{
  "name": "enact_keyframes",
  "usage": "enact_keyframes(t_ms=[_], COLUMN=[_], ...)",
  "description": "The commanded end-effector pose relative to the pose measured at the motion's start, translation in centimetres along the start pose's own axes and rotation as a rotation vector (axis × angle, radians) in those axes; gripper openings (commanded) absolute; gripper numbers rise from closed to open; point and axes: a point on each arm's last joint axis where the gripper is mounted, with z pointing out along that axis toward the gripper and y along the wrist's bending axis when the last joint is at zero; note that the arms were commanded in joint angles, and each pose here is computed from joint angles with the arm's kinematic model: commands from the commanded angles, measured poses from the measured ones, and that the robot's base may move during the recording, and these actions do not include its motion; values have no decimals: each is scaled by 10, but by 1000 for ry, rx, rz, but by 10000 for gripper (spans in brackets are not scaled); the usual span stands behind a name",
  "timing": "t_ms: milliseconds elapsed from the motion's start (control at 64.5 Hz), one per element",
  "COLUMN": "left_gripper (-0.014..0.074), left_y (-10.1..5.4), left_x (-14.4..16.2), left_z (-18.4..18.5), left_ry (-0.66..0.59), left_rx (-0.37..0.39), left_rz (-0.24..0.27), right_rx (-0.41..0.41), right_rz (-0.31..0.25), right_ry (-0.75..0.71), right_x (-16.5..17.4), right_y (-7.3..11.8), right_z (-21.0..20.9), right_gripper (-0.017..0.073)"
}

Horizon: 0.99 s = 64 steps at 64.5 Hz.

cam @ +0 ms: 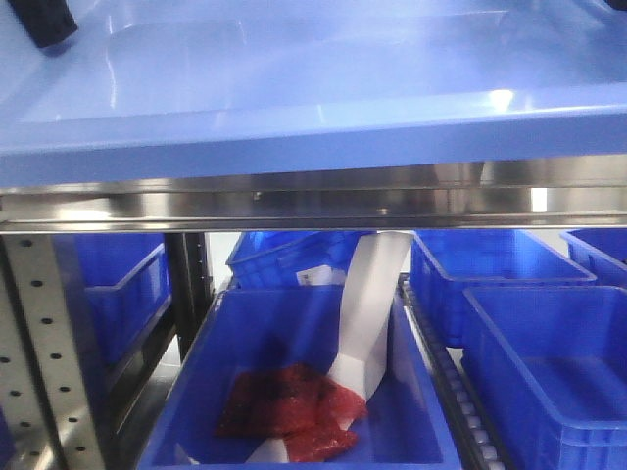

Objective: Grab blue tray and place on right shelf
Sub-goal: 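Keep holding the tray while the base turns toward the metal shelf rack, then raise and lower the tray with both grippers onto the shelf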

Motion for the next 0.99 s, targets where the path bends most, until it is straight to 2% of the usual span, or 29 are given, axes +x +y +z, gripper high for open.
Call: enact_keyframes(t_ms=[0,977], left_gripper=[-48,-48], left_y=[3,3], left_x=[9,9], left_z=[-16,-16], left_ry=[32,30], left_rx=[-42,-42], left_rz=[40,40], right_rx=[2,-2], right_rz=[-36,-36], right_ry=[-112,-124], right_x=[-7,-8], right_y=[-1,-1], right_z=[-18,-18], right_gripper=[57,57])
